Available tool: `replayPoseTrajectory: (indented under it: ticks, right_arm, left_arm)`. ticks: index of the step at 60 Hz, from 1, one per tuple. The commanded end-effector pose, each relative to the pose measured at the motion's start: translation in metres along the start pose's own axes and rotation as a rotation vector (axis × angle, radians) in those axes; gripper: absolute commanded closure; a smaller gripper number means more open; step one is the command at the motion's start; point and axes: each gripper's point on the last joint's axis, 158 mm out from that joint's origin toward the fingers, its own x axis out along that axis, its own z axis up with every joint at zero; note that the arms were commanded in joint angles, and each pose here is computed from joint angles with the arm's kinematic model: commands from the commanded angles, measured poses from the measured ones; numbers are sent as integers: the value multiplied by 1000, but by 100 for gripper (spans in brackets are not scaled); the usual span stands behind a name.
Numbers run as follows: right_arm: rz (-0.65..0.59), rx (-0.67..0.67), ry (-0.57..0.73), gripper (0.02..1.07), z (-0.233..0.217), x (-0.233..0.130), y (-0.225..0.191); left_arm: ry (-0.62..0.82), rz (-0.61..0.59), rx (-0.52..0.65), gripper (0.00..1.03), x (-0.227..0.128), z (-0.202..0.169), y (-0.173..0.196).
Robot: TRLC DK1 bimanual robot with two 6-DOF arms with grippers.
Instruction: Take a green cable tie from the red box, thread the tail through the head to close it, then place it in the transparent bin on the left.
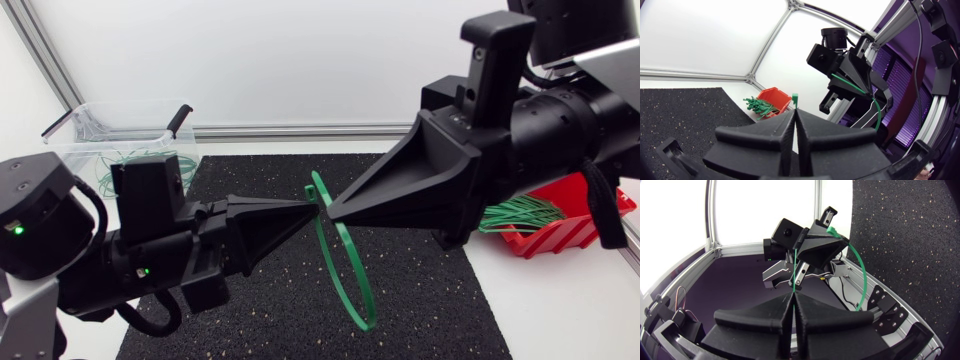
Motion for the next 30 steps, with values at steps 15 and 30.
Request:
replayPoseTrajectory:
  ticks: [15, 30]
  right_arm:
    - [1, -37, -34, 101, -28, -13, 28]
    - [-5, -56, -50, 101, -44, -20, 34]
  left_arm:
    - [-72, -58, 36, 100, 6, 37, -48]
    - [-111, -55, 42, 100, -8, 52, -65]
